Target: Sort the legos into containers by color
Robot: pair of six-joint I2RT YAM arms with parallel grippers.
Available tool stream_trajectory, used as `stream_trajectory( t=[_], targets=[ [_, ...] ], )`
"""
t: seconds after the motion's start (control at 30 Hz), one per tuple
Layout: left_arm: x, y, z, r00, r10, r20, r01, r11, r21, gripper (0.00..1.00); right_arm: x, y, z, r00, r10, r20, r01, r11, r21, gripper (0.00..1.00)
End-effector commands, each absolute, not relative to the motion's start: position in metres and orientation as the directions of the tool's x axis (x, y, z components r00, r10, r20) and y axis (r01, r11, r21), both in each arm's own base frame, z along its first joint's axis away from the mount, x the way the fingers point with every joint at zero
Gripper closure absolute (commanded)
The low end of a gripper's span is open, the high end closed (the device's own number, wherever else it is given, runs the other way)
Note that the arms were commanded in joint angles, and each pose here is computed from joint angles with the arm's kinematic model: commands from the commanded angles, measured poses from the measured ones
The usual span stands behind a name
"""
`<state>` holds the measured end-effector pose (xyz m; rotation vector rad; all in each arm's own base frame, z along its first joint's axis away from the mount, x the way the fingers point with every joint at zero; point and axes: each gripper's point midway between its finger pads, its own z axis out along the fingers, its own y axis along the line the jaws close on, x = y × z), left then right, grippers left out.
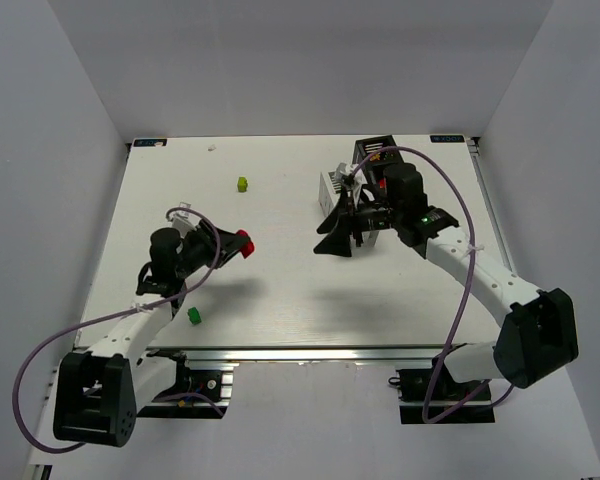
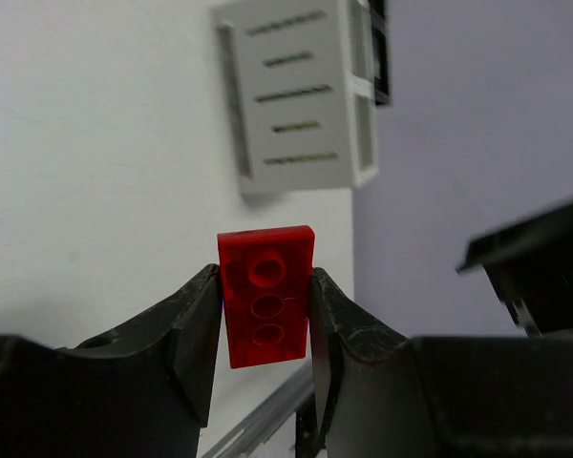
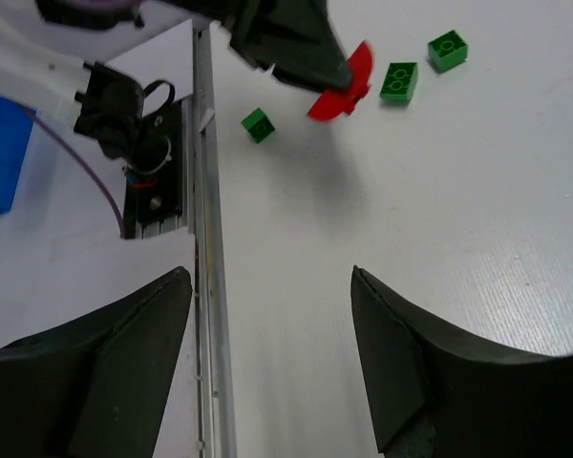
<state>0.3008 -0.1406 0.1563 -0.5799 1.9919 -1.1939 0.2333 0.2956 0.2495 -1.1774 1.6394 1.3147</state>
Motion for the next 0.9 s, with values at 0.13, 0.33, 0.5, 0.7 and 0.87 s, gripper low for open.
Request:
stream_trajectory(
  t=[0.13, 0.33, 0.5, 0.7, 0.87],
  targets=[
    [0.267, -0.191, 0.236, -0.545, -0.581, -0.604, 0.485, 0.369, -0.793, 1.00, 0.281, 0.306, 0.281, -0.479, -0.071, -0.875, -0.848, 0.297, 0.440, 0.22],
    [0.238, -0.214, 0.238, -0.427, -0.450, -0.784, 0.671, 0.424, -0.608, 1.00, 0.284, 0.311, 0.287, -0.519, -0.046, -0.854, -0.797, 0.387, 0.464, 0.18],
    [0.240, -0.223, 0.210, -0.426, -0.321, -0.846, 0.656, 0.535, -0.533, 1.00, 0.272, 0.324, 0.289, -0.556, -0.038, -0.830, -0.783, 0.359, 0.508, 0.21],
    [0.241, -0.241, 0.208, -0.406, -0.253, -0.878, 0.664, 0.578, -0.474, 1.00, 0.257, 0.343, 0.288, -0.546, -0.083, -0.834, -0.805, 0.329, 0.494, 0.23],
    [0.246, -0.250, 0.218, -0.381, -0.246, -0.891, 0.673, 0.587, -0.450, 1.00, 0.250, 0.351, 0.273, -0.551, -0.123, -0.826, -0.803, 0.347, 0.484, 0.24]
  ],
)
